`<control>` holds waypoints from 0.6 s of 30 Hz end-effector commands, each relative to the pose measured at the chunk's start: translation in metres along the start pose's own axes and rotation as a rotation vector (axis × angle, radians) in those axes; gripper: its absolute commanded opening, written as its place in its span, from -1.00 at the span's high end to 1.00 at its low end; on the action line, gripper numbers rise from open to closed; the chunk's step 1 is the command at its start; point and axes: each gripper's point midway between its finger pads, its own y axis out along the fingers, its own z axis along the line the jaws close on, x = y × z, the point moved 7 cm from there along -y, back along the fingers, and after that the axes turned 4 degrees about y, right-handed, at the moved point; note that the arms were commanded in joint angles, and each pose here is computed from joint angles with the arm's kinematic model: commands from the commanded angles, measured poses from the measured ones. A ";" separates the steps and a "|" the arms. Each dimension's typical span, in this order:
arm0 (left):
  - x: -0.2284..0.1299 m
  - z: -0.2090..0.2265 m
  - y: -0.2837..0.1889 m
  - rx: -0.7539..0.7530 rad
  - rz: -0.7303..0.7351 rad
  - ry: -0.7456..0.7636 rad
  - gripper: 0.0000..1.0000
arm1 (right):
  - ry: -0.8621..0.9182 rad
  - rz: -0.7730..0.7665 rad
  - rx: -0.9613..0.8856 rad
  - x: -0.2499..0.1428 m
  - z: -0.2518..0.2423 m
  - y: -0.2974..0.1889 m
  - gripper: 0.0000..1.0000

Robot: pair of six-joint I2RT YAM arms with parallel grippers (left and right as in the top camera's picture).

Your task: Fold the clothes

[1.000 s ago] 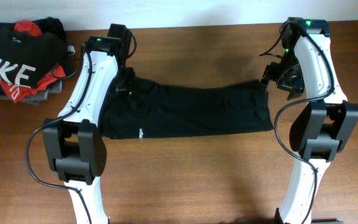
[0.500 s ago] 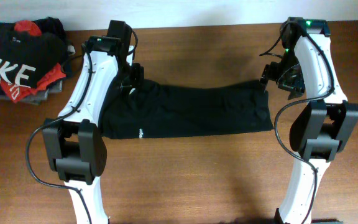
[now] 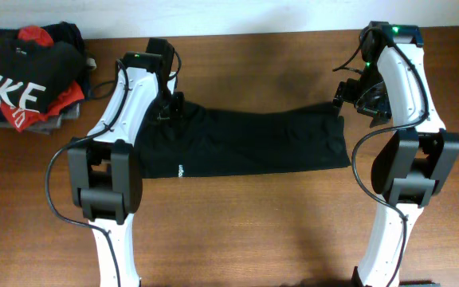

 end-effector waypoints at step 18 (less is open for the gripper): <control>-0.038 0.031 -0.006 0.289 0.209 -0.122 0.99 | -0.048 -0.082 0.015 -0.006 0.021 -0.016 -0.79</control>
